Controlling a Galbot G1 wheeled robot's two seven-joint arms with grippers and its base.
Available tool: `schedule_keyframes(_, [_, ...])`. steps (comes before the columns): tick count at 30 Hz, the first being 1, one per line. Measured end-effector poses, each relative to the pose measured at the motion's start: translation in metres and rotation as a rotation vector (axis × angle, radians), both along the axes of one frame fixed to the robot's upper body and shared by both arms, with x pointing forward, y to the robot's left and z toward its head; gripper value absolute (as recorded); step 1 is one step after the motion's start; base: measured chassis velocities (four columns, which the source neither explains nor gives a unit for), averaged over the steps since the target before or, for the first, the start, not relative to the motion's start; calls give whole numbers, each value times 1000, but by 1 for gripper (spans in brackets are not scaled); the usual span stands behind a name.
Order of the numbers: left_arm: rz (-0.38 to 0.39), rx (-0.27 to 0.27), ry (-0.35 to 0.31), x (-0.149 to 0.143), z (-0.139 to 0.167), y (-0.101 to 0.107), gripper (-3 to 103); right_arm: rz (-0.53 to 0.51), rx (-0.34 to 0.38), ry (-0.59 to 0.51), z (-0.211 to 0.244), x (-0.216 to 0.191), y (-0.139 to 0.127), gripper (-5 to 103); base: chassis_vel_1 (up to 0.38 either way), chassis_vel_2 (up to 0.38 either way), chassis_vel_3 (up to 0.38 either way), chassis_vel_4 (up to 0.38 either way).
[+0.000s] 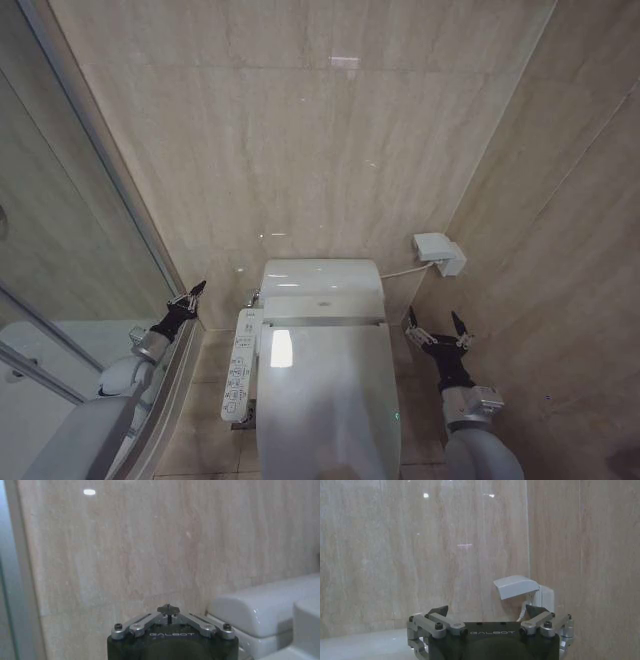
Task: Open the toilet lid, clean the toilet bowl with a toilet brush, close the toilet lid, and flush.
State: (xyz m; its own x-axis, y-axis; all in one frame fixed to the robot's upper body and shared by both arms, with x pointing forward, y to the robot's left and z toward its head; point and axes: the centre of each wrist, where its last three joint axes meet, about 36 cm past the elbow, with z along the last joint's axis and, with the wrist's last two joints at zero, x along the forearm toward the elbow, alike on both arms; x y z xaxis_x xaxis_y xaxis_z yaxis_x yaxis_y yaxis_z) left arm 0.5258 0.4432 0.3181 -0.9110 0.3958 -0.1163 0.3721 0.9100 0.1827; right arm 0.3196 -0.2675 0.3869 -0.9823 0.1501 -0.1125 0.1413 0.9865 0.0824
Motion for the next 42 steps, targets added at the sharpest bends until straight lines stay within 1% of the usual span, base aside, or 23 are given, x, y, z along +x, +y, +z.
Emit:
schedule_keyframes(3, [-60, 30, 0, 6, -9, 8, 0, 0, 0, 0, 0, 0, 0, 100, 0, 0, 0, 0])
schedule_keyframes(4, [-60, 30, 0, 6, -9, 8, 0, 0, 0, 0, 0, 0, 0, 100, 0, 0, 0, 0])
schedule_keyframes(8, [-127, 53, 11, 14, -18, 9, 0, 0, 0, 0, 0, 0, 0, 100, 0, 0, 0, 0])
schedule_keyframes(9, [-127, 53, 11, 14, -18, 9, 0, 0, 0, 0, 0, 0, 0, 100, 0, 0, 0, 0])
schedule_keyframes(10, [-151, 63, 10, 18, -19, 8, 0, 0, 0, 0, 0, 0, 0, 100, 0, 0, 0, 0])
schedule_keyframes(11, [-151, 63, 10, 18, -19, 8, 0, 0, 0, 0, 0, 0, 0, 100, 0, 0, 0, 0])
schedule_keyframes(12, [-167, 71, 11, 22, -18, 7, 0, 0, 0, 0, 0, 0, 0, 100, 0, 0, 0, 0])
schedule_keyframes(14, [-223, 93, 14, 44, -13, 2, 0, 0, 0, 0, 0, 0, 0, 100, 0, 0, 0, 0])
schedule_keyframes(15, [-223, 93, 14, 44, -13, 2, 0, 0, 0, 0, 0, 0, 0, 100, 0, 0, 0, 0])
schedule_keyframes(18, [-278, 110, 34, 60, -17, -3, 0, 0, 0, 0, 0, 0, 0, 100, 0, 0, 0, 0])
schedule_keyframes(19, [-278, 110, 34, 60, -17, -3, 0, 0, 0, 0, 0, 0, 0, 100, 0, 0, 0, 0])
schedule_keyframes(23, [-354, 122, 65, 74, -24, -12, 0, 0, 0, 0, 0, 0, 0, 100, 0, 0, 0, 0])
schedule_keyframes(24, [-354, 122, 65, 74, -24, -12, 0, 0, 0, 0, 0, 0, 0, 100, 0, 0, 0, 0])
schedule_keyframes(26, [-386, 127, 81, 81, -28, -17, 0, 0, 0, 0, 0, 0, 0, 100, 0, 0, 0, 0])
schedule_keyframes(35, [-407, 147, 129, 96, -30, -18, 0, 0, 0, 0, 0, 0, 0, 100, 0, 0, 0, 0])
schedule_keyframes(42, [-427, 144, 157, 99, -31, -19, 0, 0, 0, 0, 0, 0, 0, 100, 0, 0, 0, 0])
